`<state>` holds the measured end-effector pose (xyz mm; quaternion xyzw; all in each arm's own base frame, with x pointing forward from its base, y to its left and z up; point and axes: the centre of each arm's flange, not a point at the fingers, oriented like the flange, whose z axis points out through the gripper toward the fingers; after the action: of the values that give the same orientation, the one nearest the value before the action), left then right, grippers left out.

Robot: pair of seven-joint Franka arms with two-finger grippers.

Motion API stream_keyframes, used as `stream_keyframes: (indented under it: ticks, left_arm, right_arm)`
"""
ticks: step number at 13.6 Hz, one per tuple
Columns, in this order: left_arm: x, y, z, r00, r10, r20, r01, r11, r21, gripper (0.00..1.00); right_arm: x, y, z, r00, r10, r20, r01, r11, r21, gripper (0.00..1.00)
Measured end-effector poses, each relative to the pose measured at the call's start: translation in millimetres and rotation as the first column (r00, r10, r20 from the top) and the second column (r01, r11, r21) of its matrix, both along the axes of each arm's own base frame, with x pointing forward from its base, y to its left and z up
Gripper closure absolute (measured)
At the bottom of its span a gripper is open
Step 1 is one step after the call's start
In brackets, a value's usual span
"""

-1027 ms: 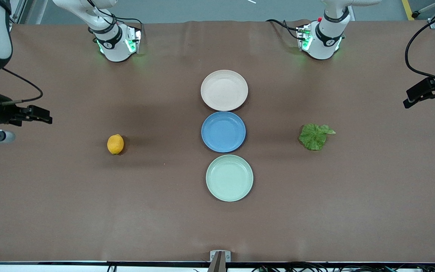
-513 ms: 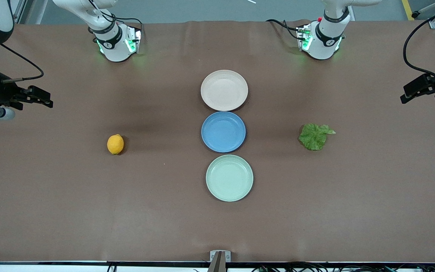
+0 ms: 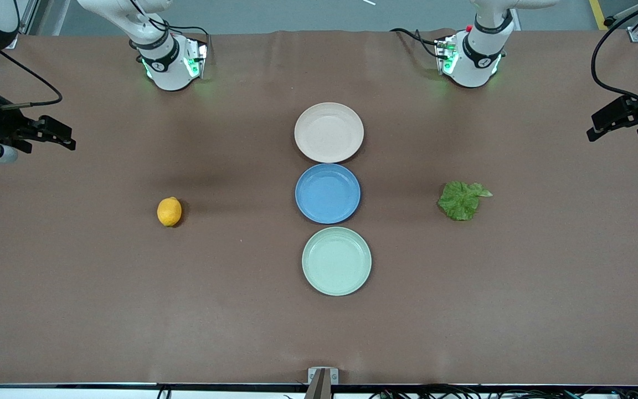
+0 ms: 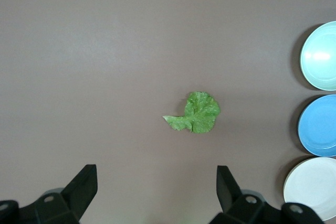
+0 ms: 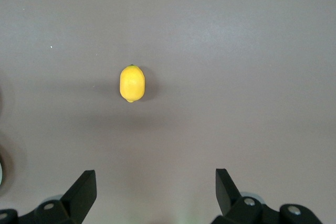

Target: Pick lemon and lettuce from plates

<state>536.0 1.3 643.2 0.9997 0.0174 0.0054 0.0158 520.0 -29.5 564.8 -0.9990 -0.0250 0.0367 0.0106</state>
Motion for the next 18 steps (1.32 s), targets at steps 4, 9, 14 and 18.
stream_keyframes:
  ticks: [4, 9, 14, 18]
  left_arm:
    - [0.1, -2.0, -0.7, 1.0, -0.003, -0.001, 0.003, 1.0, -0.002, 0.0]
    - [0.4, -3.3, 0.8, 1.0, -0.005, 0.005, 0.005, 1.0, -0.005, 0.0]
    - [0.7, -4.6, 10.2, 1.0, -0.007, 0.028, 0.007, 1.0, -0.004, 0.0]
    - [0.7, -6.6, 10.2, 1.0, -0.011, 0.028, 0.011, 1.0, -0.004, 0.0]
  right_arm:
    - [3.6, 0.7, 3.4, 0.999, 0.002, 0.034, -0.002, 1.0, -0.003, 0.0]
    - [6.9, 5.1, 13.8, 0.998, 0.01, 0.068, -0.009, 1.0, -0.006, 0.0]
    - [7.0, 5.8, 13.8, 0.998, -0.01, 0.068, 0.01, 1.0, -0.006, 0.0]
    - [7.2, 5.9, 14.0, 0.997, -0.011, 0.07, 0.012, 1.0, -0.005, 0.0]
